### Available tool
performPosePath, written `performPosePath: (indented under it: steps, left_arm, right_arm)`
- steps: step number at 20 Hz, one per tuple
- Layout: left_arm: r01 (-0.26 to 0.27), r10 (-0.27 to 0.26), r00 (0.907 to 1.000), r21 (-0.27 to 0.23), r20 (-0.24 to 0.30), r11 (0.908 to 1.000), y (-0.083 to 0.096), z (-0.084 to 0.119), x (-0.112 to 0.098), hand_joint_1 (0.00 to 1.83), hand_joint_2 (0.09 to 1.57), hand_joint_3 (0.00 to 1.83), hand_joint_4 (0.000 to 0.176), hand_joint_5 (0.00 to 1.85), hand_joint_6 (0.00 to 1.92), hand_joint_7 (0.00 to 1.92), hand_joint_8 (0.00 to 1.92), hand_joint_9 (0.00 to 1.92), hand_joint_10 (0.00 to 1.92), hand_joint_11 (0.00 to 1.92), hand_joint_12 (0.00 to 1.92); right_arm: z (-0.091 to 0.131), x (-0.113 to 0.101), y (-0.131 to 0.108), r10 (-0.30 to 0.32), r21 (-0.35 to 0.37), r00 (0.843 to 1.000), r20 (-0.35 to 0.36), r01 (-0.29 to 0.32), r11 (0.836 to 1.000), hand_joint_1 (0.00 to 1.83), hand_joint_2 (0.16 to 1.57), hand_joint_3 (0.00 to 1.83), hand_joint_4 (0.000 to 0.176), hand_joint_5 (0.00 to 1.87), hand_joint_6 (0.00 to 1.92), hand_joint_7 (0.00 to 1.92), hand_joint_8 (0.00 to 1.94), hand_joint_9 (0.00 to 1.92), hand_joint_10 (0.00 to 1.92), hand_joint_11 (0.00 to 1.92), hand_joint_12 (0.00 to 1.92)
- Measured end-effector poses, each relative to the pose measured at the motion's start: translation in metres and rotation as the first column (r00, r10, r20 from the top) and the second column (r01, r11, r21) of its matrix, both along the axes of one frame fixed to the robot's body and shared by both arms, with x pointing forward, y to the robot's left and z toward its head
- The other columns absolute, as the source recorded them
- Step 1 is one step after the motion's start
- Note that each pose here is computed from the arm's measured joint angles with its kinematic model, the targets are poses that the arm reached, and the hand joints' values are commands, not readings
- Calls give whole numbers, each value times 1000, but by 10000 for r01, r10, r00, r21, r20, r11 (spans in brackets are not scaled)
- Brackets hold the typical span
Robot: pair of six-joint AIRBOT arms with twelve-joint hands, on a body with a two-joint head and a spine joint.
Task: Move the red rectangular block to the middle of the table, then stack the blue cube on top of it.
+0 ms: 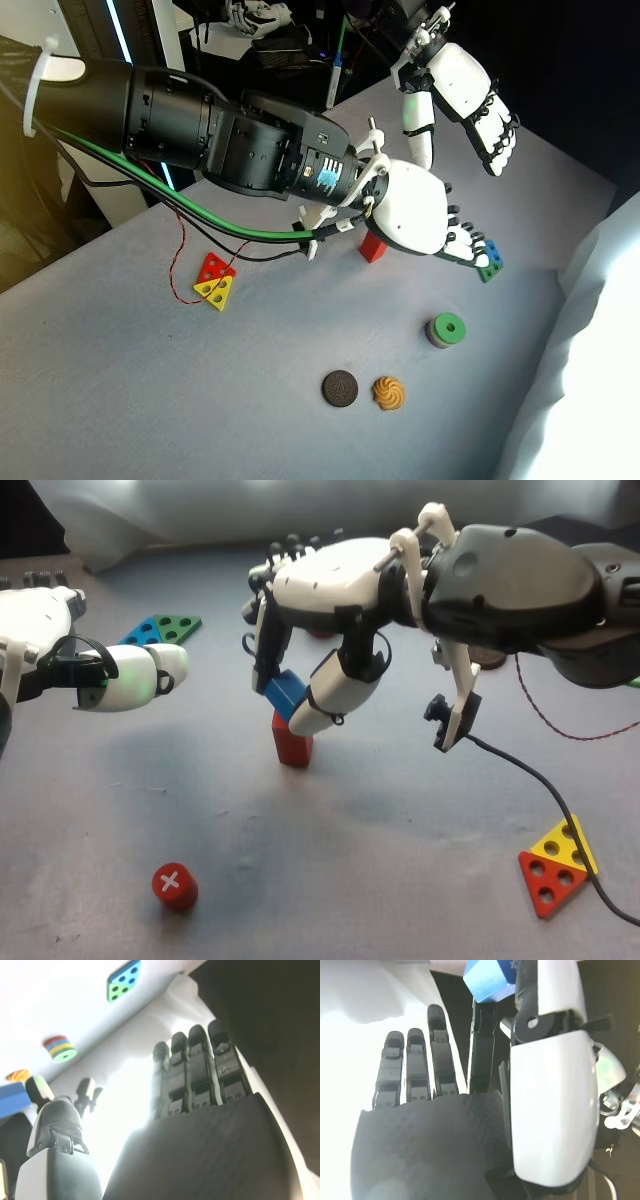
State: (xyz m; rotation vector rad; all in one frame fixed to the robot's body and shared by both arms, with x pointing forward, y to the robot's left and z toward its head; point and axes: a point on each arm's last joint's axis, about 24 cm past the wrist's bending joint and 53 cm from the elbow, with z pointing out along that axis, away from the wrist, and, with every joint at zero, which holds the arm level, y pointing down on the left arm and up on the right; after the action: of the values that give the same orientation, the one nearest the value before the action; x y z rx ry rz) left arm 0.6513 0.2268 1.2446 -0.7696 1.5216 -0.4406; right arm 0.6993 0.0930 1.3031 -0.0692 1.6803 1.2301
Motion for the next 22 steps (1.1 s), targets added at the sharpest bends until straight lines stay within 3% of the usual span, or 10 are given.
performPosePath:
  steps: [8,11,22]
  left_arm:
    - [-21,21,10000,33,41,10000,1,1,1,82,1100,0,0,196,4,190,5,137,4,0,294]
    - [-33,33,10000,34,36,10000,1,1,1,85,1094,0,0,194,0,187,0,136,0,0,307]
    - [-20,20,10000,56,83,10000,1,4,1,95,1094,0,0,207,4,200,3,145,4,0,323]
  right_arm:
    - [1,4,6,-56,-7,10000,62,57,10000,1113,967,0,176,1354,355,320,3,26,3,0,0]
    - [0,3,7,-1,-65,10000,79,1,10000,1100,984,2,176,1284,484,302,2,13,2,0,0]
    - [-3,2,9,104,-372,9995,301,-93,9993,1102,985,0,176,1291,463,331,3,62,4,0,0]
